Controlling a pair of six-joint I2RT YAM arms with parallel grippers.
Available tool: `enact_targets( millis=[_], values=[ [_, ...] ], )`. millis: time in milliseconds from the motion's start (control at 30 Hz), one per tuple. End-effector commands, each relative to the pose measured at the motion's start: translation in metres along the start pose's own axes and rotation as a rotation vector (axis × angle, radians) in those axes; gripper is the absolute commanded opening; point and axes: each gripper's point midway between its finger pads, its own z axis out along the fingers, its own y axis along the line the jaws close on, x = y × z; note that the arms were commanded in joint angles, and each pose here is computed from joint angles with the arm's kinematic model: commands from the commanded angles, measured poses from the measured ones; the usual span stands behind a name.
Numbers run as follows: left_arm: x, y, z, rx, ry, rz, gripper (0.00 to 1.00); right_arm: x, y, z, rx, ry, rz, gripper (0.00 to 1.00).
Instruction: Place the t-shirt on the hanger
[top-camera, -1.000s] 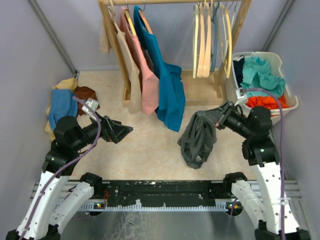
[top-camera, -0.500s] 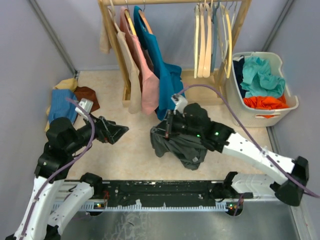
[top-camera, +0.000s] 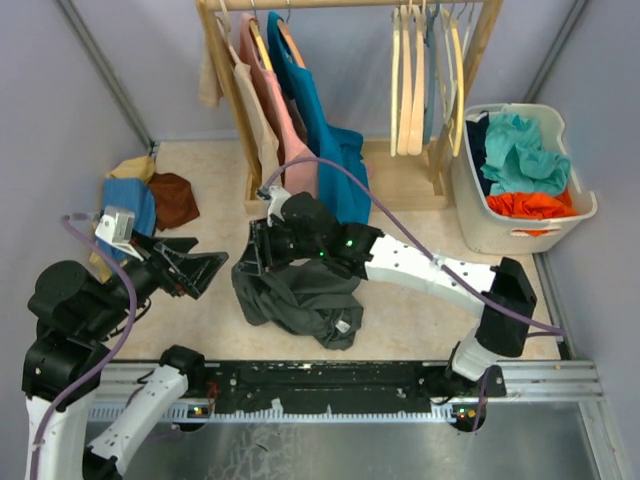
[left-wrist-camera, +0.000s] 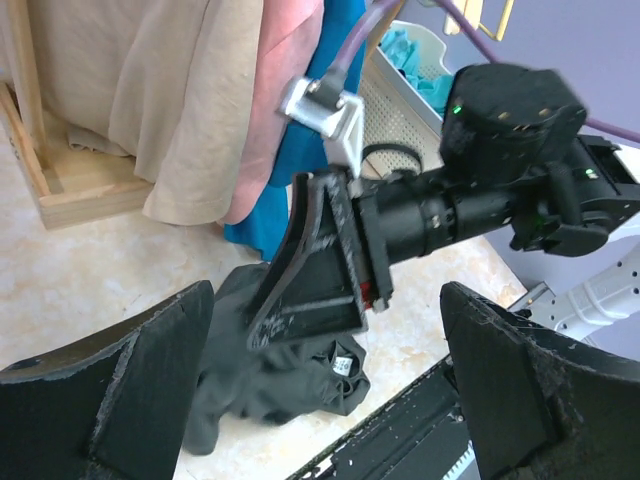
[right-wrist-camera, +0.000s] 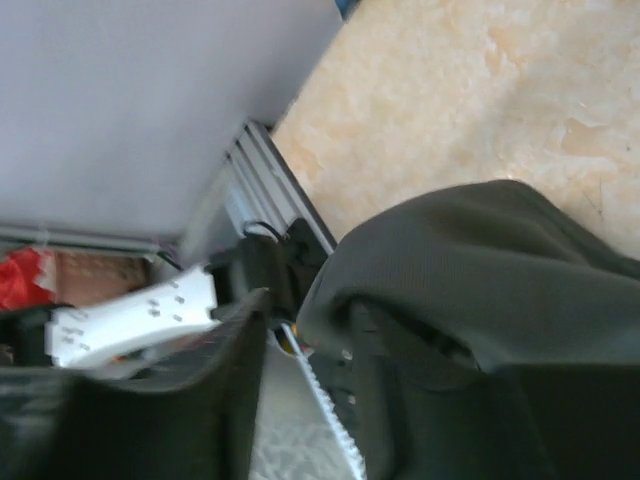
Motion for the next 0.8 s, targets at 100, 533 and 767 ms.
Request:
enact_targets(
  millis=[100,533,767],
  values=[
    [0.001,0.003,-0.005,-0.025,0.006,0.013,1.00,0.039,-0.011,-0.012,0.074,0.094,-0.076,0.62],
    [0.111,0.024,0.053,0.095,0.350,-0.130,1.00,0.117,-0.136,-0.120,0.532,-0.053,0.127,0.70],
    [0.139,0.031,0.069,0.105,0.411,-0.185,1.00,0.164,-0.188,-0.140,0.652,-0.067,0.234,0.60]
  ],
)
